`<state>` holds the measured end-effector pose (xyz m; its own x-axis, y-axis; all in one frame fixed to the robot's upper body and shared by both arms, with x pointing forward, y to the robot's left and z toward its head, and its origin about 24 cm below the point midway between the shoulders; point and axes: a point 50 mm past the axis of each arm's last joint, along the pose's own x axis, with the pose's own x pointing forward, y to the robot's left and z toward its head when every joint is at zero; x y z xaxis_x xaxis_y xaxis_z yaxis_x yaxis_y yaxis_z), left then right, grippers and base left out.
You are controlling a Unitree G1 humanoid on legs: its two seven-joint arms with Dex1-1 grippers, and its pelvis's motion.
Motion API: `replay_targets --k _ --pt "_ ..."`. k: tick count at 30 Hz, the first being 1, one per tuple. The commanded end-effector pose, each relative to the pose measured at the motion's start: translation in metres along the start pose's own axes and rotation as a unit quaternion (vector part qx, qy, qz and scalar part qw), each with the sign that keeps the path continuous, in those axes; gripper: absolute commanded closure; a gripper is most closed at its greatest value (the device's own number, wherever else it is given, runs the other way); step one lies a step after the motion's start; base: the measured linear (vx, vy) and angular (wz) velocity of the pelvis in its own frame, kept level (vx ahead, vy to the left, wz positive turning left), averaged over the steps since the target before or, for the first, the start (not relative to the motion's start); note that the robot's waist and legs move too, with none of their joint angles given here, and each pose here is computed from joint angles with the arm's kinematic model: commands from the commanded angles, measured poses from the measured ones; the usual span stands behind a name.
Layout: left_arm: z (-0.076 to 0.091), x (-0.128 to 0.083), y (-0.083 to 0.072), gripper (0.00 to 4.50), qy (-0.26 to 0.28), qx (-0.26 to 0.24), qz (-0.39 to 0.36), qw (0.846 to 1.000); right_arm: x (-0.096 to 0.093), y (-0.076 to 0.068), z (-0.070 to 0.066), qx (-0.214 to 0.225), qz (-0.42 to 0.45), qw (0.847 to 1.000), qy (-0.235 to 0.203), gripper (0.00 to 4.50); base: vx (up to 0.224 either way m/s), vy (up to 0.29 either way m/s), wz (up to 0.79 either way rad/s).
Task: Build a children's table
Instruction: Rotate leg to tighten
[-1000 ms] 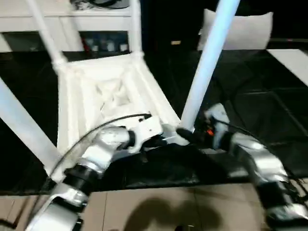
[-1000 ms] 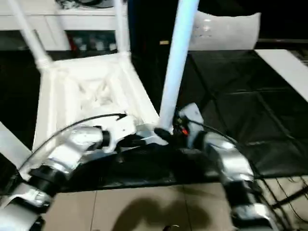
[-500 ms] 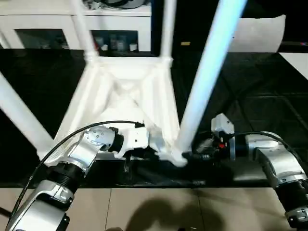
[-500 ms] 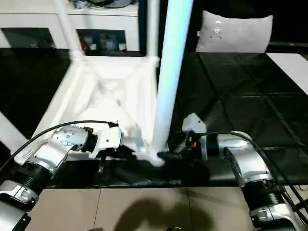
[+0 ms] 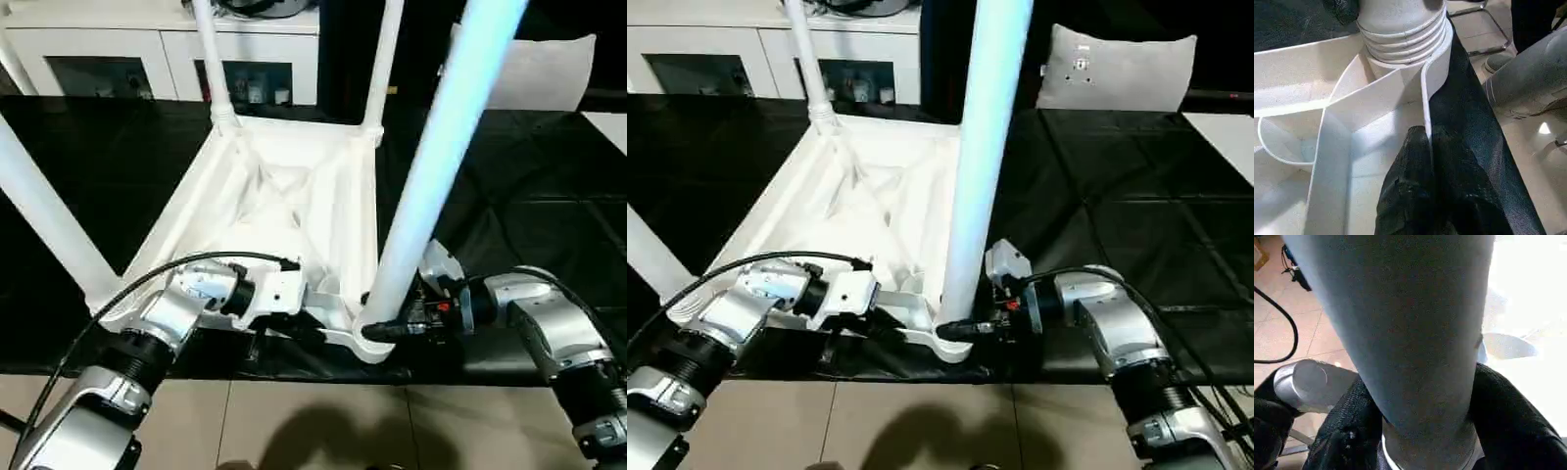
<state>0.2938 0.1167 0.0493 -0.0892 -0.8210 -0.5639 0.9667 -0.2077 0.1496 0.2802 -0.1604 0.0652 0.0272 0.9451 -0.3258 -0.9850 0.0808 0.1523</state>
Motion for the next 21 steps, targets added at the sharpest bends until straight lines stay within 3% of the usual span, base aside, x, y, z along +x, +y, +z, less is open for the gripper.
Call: replay_targets --k 1,8,14,16,21 --pt "-0.009 0.010 -0.013 4.50 0.018 -0.018 -0.053 0.998 0.004 0.004 0.000 0.012 0.020 1.000 -0.010 2.24 0.000 0.000 0.00" --pt "-0.007 0.012 -0.009 4.50 -0.007 -0.066 0.016 0.998 0.013 0.007 -0.001 0.033 -0.021 0.999 -0.029 2.36 0.000 0.000 0.00" --pt "0.004 0.020 0.002 4.50 -0.042 -0.135 0.104 0.984 0.035 -0.016 0.001 0.069 -0.184 0.979 -0.048 2.39 0.000 0.000 0.00" --pt "0.020 0.036 0.015 4.50 -0.049 -0.163 0.186 0.968 0.055 -0.039 0.001 0.124 -0.334 0.933 -0.057 2.42 -0.027 0.007 -0.09" --pt "0.034 0.056 0.026 4.50 -0.048 -0.165 0.236 0.956 0.065 -0.055 0.001 0.175 -0.428 0.884 -0.069 2.42 -0.021 0.006 -0.06"
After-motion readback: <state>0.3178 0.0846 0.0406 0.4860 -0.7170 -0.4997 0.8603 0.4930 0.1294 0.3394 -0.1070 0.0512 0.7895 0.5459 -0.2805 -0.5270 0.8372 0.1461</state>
